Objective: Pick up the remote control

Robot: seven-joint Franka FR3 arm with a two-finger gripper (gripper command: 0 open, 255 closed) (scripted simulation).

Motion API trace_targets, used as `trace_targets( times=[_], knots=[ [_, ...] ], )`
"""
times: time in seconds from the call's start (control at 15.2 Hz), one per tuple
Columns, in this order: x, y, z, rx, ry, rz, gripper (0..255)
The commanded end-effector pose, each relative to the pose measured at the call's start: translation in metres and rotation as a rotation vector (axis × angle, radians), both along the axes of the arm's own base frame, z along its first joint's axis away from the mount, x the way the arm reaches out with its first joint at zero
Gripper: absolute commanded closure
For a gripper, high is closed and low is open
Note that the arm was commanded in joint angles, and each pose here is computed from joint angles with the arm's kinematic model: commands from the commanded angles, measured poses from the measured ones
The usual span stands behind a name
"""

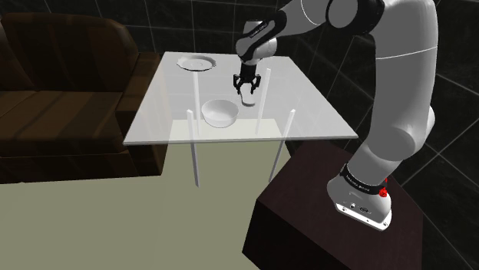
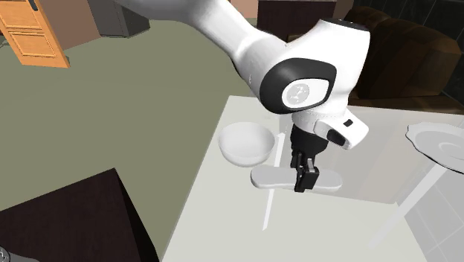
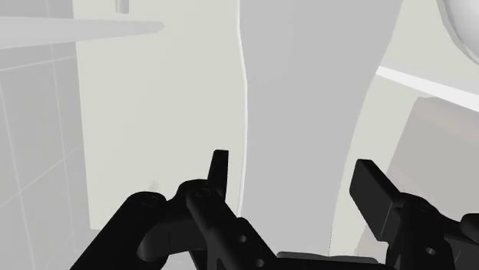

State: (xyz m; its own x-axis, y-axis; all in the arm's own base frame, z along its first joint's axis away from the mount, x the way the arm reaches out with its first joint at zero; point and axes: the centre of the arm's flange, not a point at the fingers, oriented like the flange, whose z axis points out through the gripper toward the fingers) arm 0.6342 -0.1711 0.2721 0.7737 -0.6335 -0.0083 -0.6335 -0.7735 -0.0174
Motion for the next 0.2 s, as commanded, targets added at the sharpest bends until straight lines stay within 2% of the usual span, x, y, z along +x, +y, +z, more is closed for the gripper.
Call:
trace_targets(
  times=[0.0, 0.13],
  knots=[
    [0.0010, 0.0002, 0.0110, 0.000, 0.000, 0.000, 255],
    [0.0010, 0.0002, 0.0118, 0.000, 0.000, 0.000, 255]
  ],
)
